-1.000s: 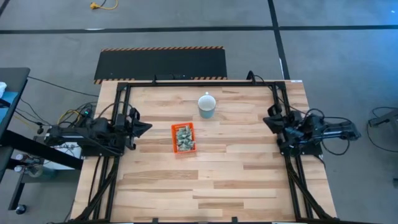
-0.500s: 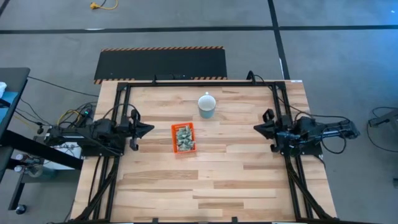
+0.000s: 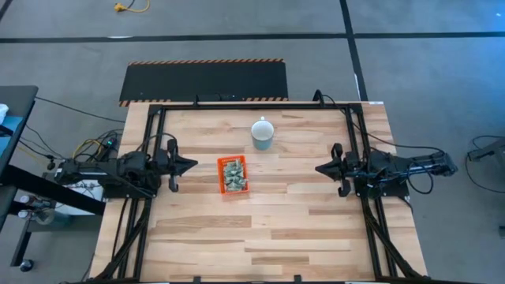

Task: Pick and place items into bin
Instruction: Return to Home Position

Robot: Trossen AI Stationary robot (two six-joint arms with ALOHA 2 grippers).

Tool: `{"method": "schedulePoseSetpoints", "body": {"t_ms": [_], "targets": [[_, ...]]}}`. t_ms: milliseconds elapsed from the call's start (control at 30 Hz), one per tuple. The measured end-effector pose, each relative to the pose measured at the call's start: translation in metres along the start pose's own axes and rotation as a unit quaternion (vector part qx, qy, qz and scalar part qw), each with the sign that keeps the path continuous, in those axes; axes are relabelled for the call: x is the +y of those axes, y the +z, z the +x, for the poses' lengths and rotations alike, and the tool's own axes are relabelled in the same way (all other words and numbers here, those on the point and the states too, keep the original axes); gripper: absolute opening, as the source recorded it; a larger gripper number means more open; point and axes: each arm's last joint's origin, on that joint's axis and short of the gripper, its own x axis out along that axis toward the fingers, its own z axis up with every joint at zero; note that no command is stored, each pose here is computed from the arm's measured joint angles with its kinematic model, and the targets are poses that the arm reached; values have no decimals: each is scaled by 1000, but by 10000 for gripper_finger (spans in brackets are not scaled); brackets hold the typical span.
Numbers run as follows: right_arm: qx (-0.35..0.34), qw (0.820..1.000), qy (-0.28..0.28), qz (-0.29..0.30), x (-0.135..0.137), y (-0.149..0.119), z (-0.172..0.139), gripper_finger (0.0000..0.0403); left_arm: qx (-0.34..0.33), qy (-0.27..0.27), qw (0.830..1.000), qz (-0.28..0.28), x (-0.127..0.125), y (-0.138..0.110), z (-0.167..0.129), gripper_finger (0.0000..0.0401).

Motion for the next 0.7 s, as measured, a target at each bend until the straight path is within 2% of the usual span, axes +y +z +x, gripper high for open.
{"method": "schedulePoseSetpoints", "body": {"t_ms": [67,167,700], "targets": [[0,1000,0,0,0,0,0,0,0,0,1000,31,0,0,0,0],[0,1000,0,0,0,0,0,0,1,0,999,49,0,0,0,0],[0,1000,0,0,0,0,0,0,2,-1,999,39,0,-1,0,0]]}}
